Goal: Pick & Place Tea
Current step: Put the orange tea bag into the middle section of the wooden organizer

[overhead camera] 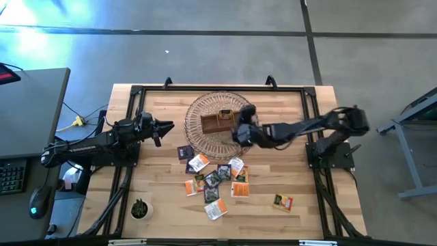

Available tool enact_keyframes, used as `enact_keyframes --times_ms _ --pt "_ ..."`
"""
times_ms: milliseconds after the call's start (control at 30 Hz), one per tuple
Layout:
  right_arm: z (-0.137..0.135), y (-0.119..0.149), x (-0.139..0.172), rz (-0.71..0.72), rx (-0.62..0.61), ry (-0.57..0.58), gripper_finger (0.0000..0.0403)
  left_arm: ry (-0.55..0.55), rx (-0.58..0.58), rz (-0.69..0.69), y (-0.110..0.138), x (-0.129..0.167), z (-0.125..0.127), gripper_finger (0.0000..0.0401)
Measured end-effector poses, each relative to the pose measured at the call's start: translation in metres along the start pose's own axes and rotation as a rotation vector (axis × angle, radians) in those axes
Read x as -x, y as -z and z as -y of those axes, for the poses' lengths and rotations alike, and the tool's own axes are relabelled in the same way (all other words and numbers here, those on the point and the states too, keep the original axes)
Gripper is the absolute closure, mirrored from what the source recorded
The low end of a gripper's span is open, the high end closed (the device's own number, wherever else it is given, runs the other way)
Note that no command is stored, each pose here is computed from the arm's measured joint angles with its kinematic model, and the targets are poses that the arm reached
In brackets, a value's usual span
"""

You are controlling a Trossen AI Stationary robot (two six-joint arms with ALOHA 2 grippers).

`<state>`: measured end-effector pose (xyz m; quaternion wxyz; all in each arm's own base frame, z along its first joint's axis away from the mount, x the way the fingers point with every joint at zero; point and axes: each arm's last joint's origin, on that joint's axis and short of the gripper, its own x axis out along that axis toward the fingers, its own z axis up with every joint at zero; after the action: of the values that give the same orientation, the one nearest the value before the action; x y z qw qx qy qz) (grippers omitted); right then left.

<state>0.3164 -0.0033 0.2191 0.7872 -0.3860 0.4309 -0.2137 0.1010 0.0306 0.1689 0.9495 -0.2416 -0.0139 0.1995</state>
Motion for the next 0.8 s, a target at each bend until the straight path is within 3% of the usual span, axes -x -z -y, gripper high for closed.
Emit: enact_keyframes --times_ms 267,433,533,633,800 --pt "-0.02 0.014 0.098 0.065 -0.361 -0.64 0.03 0.014 0.011 -0.015 0.001 0.0 0.0 0.03" --pt "-0.049 0.015 0.142 0.036 -0.393 -0.865 0.03 0.015 0.037 -0.017 0.001 0.0 0.0 0.03" --pt "-0.07 0.024 0.159 -0.118 -0.398 -0.942 0.03 0.016 0.066 -0.018 0.001 0.0 0.0 0.03" --pt "-0.087 0.036 0.171 -0.297 -0.425 -0.916 0.03 0.016 0.086 -0.018 0.001 0.0 0.0 0.03" --pt "-0.113 0.041 0.185 -0.333 -0.321 -0.919 0.03 0.015 0.09 -0.018 0.001 0.0 0.0 0.03"
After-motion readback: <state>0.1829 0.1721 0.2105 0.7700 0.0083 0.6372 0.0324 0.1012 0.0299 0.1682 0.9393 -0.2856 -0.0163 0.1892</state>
